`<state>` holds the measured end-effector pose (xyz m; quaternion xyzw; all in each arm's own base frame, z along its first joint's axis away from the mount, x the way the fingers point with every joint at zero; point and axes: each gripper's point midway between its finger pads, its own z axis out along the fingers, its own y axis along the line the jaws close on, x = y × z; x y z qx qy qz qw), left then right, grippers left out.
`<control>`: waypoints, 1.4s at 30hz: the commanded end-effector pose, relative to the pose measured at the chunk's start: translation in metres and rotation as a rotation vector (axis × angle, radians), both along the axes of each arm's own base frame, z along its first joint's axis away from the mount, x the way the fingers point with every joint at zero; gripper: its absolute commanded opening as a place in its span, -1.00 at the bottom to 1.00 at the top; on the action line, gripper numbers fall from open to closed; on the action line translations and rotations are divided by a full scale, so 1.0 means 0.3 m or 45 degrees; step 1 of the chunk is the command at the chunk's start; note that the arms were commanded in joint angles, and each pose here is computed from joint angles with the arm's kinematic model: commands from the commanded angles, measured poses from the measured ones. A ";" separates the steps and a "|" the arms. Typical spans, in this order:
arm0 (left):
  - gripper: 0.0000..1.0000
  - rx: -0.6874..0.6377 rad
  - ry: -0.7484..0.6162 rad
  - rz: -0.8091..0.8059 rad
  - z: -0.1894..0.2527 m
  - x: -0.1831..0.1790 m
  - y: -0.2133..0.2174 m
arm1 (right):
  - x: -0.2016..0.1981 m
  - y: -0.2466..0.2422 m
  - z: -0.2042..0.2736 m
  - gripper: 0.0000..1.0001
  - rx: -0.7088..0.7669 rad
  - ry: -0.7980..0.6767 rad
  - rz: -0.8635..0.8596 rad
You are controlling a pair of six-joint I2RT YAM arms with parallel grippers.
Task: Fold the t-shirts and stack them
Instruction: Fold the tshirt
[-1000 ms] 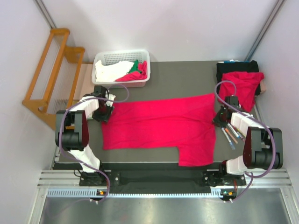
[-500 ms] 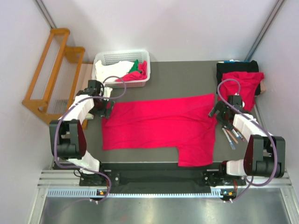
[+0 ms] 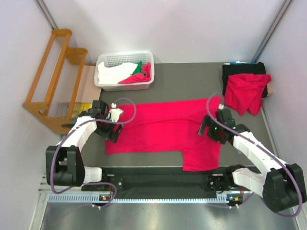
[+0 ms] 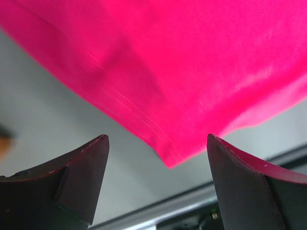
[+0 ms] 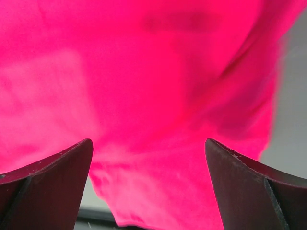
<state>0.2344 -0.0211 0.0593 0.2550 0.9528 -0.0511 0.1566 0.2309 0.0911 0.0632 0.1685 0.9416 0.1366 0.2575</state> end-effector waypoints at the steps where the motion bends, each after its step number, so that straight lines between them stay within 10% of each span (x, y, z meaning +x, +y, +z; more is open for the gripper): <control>1: 0.74 -0.055 -0.004 -0.123 0.000 -0.072 -0.031 | -0.142 0.066 -0.059 0.99 0.032 0.130 0.043; 30: 0.72 0.062 -0.041 -0.075 -0.064 0.008 0.021 | -0.509 0.046 -0.020 0.99 -0.166 0.371 0.005; 42: 0.71 0.035 -0.115 -0.004 -0.026 0.067 0.010 | -0.214 0.078 0.050 0.99 -0.485 -0.282 -0.045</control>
